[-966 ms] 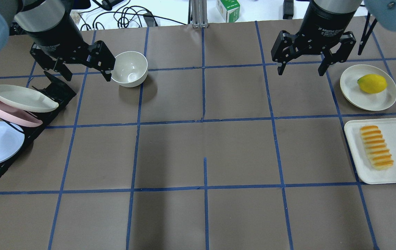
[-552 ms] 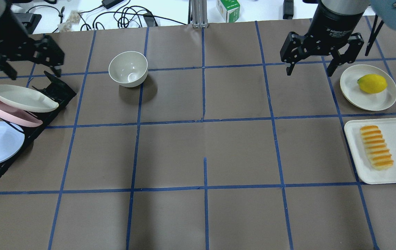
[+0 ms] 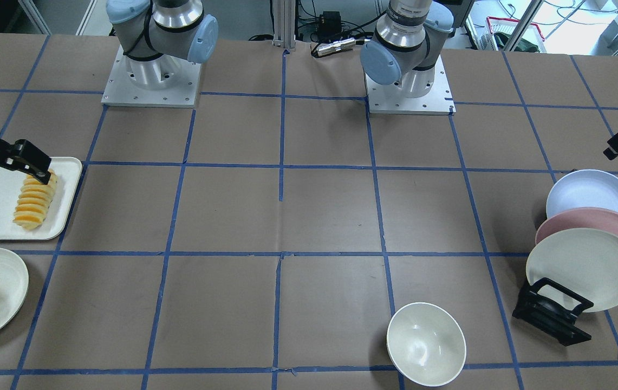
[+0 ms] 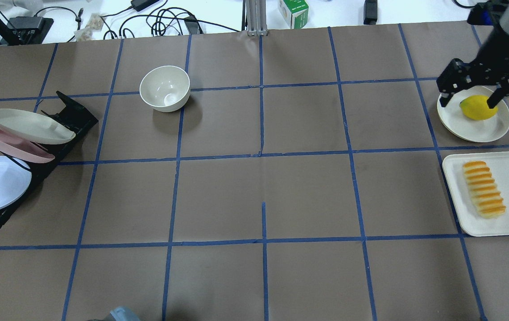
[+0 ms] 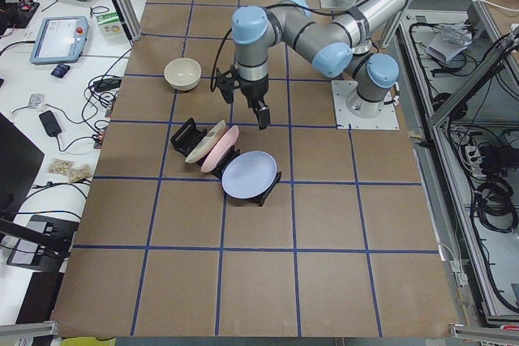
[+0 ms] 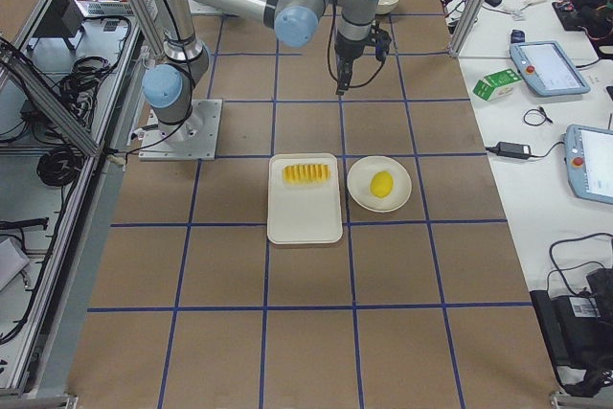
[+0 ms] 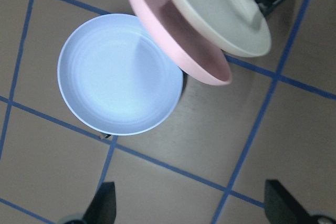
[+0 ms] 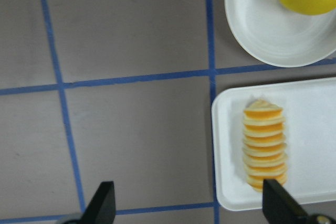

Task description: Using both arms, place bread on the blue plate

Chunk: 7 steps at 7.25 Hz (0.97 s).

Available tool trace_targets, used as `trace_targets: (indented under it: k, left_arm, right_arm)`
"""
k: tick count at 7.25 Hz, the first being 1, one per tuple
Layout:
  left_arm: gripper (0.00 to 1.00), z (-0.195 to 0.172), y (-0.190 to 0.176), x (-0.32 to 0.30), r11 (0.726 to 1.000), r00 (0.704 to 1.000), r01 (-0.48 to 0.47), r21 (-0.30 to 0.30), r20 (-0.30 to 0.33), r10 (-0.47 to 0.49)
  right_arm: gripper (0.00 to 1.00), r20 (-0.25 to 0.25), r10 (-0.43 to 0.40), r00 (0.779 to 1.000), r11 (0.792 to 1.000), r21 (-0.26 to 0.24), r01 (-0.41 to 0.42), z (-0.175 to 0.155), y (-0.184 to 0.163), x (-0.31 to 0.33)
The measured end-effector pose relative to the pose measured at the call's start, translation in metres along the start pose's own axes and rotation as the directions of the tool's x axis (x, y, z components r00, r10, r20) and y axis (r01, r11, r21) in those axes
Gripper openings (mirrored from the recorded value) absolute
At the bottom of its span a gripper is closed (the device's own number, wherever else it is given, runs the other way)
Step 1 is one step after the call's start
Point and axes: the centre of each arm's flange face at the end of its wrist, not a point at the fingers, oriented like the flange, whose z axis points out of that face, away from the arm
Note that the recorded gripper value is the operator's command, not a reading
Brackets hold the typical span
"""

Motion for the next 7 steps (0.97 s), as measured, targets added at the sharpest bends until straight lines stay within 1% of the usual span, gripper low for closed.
trace_targets:
  k: [1, 2, 3, 4, 6, 7]
  left_arm:
    - [1.0, 0.038, -0.006, -0.03, 1.0, 1.0, -0.008, 0.004, 0.009, 0.008]
    - [1.0, 0.066, -0.01, -0.055, 1.0, 1.0, 0.003, -0.006, 0.011, -0.003]
    - [1.0, 0.092, -0.012, -0.075, 0.999, 1.0, 0.026, -0.028, -0.001, -0.026]
    - [1.0, 0.111, -0.015, -0.09, 0.999, 0.999, 0.037, -0.03, -0.021, -0.037]
    - [1.0, 0.135, -0.023, -0.097, 1.0, 0.997, 0.025, 0.014, -0.066, -0.024]
    - [0.97, 0.141, -0.025, -0.099, 1.0, 0.998, 0.024, 0.012, -0.065, -0.023]
  right_arm:
    - [1.0, -0.004, -0.023, 1.0, 1.0, 0.012, 0.023, 0.029, 0.005, 0.035]
    - [1.0, -0.002, -0.041, 0.999, 0.999, 0.013, 0.041, 0.06, 0.012, 0.058]
    - [1.0, 0.0, -0.049, 0.999, 0.999, 0.013, 0.049, 0.088, 0.018, 0.068]
    - [1.0, -0.002, -0.056, 0.998, 0.998, 0.011, 0.056, 0.114, 0.023, 0.072]
    - [1.0, -0.021, -0.078, 0.997, 0.997, -0.002, 0.078, 0.155, 0.027, 0.086]
    - [1.0, -0.014, -0.089, 0.996, 0.996, -0.022, 0.088, 0.174, 0.027, 0.096]
